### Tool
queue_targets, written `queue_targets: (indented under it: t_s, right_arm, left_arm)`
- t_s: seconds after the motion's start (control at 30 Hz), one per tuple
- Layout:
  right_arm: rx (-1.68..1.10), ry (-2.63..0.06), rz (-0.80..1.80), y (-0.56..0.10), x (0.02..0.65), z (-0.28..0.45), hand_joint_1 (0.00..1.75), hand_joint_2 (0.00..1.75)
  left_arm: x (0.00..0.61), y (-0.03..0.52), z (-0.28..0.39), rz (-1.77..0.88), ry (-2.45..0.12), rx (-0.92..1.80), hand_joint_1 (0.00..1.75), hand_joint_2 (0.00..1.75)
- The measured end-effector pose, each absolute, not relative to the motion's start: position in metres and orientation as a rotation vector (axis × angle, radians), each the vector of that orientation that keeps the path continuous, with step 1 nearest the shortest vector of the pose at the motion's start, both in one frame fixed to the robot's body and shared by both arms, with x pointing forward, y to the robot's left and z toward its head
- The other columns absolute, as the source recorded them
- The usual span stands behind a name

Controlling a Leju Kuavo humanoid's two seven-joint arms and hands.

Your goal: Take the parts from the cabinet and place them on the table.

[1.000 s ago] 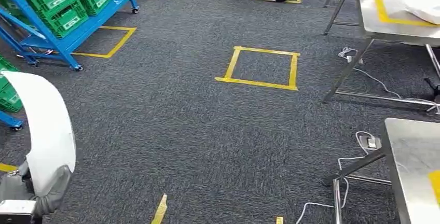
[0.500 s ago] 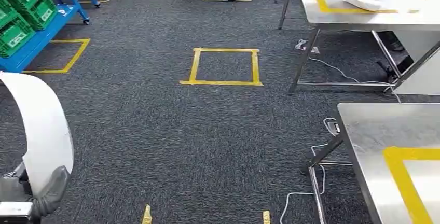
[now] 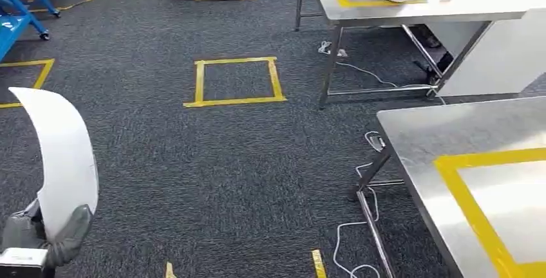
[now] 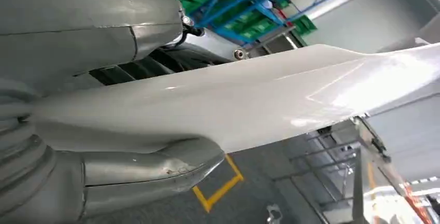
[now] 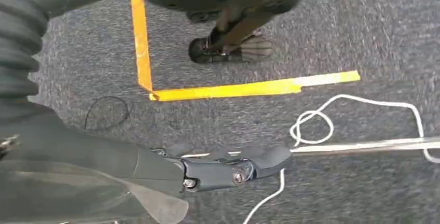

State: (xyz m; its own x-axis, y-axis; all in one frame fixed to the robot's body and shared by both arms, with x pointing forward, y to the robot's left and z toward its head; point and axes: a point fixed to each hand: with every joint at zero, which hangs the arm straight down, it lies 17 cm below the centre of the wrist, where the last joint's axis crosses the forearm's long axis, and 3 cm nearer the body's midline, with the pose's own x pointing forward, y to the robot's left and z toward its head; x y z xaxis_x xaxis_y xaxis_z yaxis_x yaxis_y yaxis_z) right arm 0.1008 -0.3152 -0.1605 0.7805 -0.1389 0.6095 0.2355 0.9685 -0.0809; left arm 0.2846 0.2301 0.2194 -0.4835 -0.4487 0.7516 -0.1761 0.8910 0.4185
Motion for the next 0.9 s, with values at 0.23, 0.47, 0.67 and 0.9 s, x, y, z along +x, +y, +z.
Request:
queue_targets:
  t_s: [0.23, 0.47, 0.67, 0.9]
  right_arm:
    - [-0.124, -0.653, -0.191, -0.301, 0.101, -0.161, 0.00, 1.75]
    - [-0.114, -0.639, -0.205, -0.299, 0.100, -0.165, 0.00, 1.75]
    - [-0.166, -0.703, -0.256, -0.318, 0.104, -0.158, 0.00, 1.75]
    - [-0.204, -0.918, -0.215, -0.334, 0.150, -0.130, 0.00, 1.75]
  left_arm:
    - [0.289, 0.223, 0.224, -0.372, -2.098, 0.404, 1.75, 1.75]
    - [0.290, 0.222, 0.222, -0.376, -2.094, 0.392, 1.75, 1.75]
    - [0.292, 0.221, 0.225, -0.379, -2.109, 0.382, 1.75, 1.75]
    - [0.294, 0.214, 0.224, -0.407, -2.114, 0.348, 1.75, 1.75]
